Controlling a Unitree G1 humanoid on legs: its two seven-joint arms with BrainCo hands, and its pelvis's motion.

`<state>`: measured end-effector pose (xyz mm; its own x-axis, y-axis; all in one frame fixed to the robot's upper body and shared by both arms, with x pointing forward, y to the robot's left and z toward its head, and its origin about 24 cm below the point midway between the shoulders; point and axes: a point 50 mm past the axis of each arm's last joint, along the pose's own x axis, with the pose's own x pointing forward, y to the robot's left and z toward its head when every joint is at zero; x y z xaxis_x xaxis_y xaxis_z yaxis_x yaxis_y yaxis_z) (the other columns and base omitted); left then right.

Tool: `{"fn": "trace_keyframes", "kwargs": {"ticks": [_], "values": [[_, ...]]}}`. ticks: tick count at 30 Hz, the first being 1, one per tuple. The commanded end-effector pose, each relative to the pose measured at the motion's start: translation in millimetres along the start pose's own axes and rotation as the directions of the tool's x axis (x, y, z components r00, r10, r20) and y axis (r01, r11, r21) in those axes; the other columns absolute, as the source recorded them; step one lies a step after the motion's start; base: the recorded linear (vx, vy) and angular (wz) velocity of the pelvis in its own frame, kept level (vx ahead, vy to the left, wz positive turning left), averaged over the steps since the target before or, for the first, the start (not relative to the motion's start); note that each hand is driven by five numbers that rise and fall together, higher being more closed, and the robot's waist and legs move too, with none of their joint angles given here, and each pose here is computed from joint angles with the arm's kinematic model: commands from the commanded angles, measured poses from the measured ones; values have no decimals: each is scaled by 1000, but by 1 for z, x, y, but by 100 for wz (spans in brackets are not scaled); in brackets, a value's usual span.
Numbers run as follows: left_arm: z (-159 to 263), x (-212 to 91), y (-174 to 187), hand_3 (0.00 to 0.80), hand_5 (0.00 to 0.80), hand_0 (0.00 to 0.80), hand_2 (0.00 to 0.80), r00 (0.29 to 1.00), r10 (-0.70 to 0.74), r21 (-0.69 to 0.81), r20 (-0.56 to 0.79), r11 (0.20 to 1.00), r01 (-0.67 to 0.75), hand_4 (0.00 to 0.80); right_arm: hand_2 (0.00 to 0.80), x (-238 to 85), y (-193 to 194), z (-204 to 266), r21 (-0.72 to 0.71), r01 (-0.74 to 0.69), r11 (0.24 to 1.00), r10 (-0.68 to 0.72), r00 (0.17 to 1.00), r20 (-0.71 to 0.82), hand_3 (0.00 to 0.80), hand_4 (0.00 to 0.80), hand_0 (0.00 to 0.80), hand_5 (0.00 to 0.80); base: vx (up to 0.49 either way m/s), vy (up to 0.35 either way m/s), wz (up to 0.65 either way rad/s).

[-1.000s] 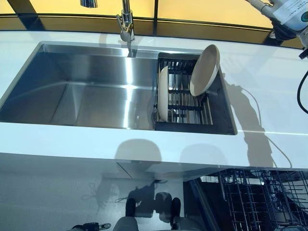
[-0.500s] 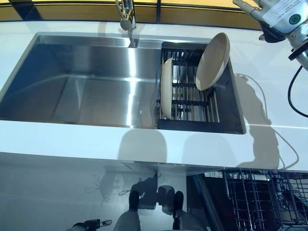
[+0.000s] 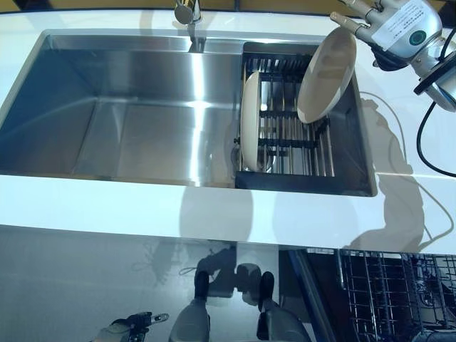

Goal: Take plates into dishwasher

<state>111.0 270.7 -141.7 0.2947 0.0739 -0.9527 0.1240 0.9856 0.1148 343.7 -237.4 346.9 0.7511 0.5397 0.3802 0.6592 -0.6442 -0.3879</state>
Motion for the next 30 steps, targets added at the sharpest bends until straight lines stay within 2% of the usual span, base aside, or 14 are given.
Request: {"fn": "trace_keyframes", "kwargs": {"ticks": [1,30], "values": [[1,-2,9,0,0,0,0,1000,9,-15,-12,1000,-9,0,0,7,-18,-19,-73,36,997,-38,999,-25,0,0,0,0,0,0,0],[8,-1,8,0,0,0,0,1000,4,-28,16,1000,-4,0,0,7,-13,-7,-106,-2,994,5,999,33,0,0,0,0,0,0,0]]}}
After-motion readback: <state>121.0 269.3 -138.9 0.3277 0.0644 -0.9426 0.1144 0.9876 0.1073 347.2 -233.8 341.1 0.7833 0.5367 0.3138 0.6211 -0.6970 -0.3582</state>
